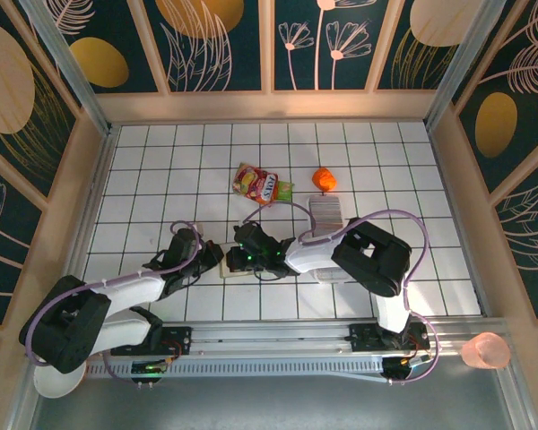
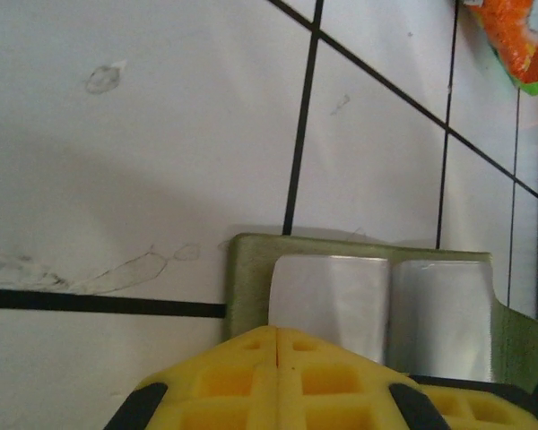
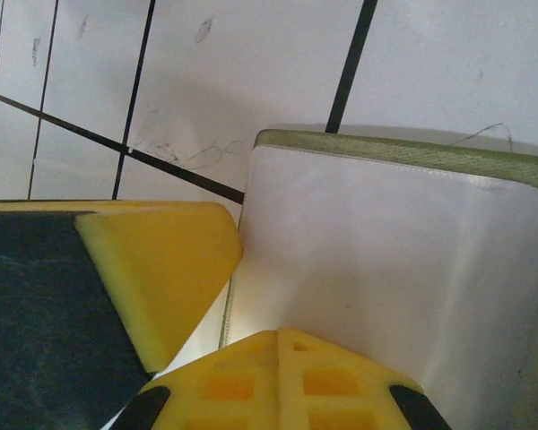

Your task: Put the credit cards into the card holder

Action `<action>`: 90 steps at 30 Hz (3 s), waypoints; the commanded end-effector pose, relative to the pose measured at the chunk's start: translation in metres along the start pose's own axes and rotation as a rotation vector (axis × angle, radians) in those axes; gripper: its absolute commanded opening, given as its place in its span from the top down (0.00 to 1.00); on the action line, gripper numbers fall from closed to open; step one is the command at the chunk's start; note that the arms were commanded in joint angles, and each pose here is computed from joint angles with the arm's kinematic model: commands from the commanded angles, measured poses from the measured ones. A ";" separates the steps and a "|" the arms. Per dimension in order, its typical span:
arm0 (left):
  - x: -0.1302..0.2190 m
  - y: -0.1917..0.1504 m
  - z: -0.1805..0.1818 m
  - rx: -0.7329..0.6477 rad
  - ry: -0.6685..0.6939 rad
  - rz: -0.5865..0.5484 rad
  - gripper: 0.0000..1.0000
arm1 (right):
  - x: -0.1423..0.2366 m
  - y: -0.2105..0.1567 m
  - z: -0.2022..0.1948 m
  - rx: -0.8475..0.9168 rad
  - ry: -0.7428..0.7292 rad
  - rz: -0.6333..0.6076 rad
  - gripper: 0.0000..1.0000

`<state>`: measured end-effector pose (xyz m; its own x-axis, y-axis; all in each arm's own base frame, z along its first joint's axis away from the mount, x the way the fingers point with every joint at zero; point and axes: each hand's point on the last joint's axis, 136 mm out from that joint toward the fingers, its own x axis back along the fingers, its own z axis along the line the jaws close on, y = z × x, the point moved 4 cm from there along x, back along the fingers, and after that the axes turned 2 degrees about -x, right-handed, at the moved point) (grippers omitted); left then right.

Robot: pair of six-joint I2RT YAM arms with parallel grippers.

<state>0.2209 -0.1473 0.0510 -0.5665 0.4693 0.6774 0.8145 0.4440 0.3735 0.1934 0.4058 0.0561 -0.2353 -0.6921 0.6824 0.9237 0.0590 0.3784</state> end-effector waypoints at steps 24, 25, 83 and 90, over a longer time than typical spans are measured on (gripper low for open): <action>-0.010 -0.009 0.012 -0.056 0.044 0.049 1.00 | 0.077 0.044 0.029 0.215 -0.015 -0.203 0.94; -0.011 -0.009 0.012 -0.061 0.044 0.055 1.00 | 0.087 0.050 0.027 0.231 -0.020 -0.225 0.94; -0.025 -0.010 0.006 -0.182 0.036 0.116 1.00 | 0.207 0.018 -0.151 1.829 -0.505 0.382 0.01; -0.024 -0.012 0.005 -0.185 0.020 0.127 1.00 | 0.196 0.019 -0.154 1.844 -0.504 0.428 0.01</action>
<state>0.2364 -0.1628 0.0420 -0.5193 0.5011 0.6923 0.8541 0.2762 0.4407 0.2061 0.1558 0.0981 -0.4577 -0.2202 0.8614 -0.3538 0.9339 0.0507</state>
